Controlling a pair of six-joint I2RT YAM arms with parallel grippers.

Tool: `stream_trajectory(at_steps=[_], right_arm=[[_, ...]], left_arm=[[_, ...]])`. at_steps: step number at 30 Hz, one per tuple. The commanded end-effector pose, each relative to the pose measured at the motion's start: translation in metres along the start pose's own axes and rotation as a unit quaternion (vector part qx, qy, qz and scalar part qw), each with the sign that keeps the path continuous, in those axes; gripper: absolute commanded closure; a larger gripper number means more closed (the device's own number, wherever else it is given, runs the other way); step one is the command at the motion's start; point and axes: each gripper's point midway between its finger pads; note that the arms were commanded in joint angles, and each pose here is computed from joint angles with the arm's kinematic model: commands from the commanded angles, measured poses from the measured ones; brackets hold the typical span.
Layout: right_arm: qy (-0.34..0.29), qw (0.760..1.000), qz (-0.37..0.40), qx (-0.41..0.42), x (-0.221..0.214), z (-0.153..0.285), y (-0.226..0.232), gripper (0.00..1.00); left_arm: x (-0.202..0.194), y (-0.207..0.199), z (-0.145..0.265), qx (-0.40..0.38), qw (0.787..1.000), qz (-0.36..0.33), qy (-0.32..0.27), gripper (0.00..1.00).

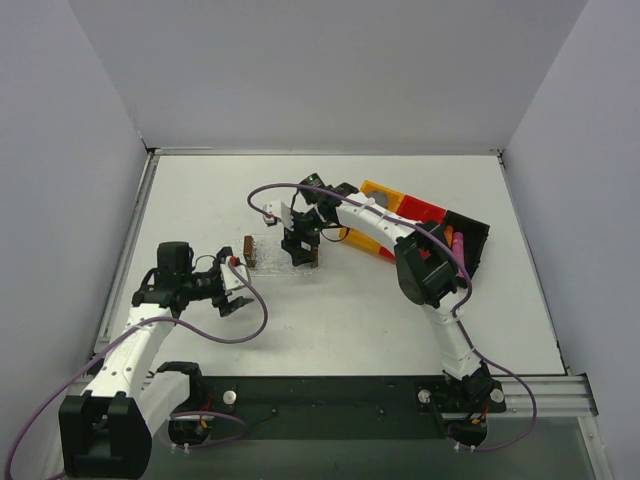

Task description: Prepare toiletry sets of a toothbrush and toothpaste on the tray

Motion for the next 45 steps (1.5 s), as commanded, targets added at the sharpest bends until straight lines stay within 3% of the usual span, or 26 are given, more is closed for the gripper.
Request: stream_trajectory(at_steps=[1,5,9,17,18,45], right_arm=[[-0.007,1.0,0.019,-0.009,0.013,0.007,-0.007,0.42],[-0.005,1.0,0.021,-0.013,0.014,0.008,-0.009,0.4],[0.003,1.0,0.024,-0.018,0.013,0.009,-0.011,0.25],[0.024,0.998,0.033,-0.04,0.012,0.01,-0.019,0.22],[0.024,0.998,0.034,-0.041,0.012,0.01,-0.02,0.1],[0.029,0.996,0.033,-0.08,0.03,0.033,-0.027,0.02]], left_arm=[[0.004,0.003,-0.001,0.0,1.0,-0.016,-0.012,0.1],[0.003,0.003,-0.002,0.0,1.0,-0.016,-0.012,0.1],[0.002,0.003,-0.002,-0.001,1.0,-0.016,-0.011,0.1],[0.002,0.003,-0.002,-0.002,1.0,-0.016,-0.01,0.1],[0.003,0.004,-0.001,0.0,1.0,-0.018,-0.011,0.1],[0.005,0.001,0.0,0.0,1.0,-0.02,-0.017,0.1]])
Point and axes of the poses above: each gripper's point midway between its finger pads, its own z axis back along the fingers, its own y axis along the line the jaws close on, x = y × z, and after that the axes turned 14 degrees about z, right-handed
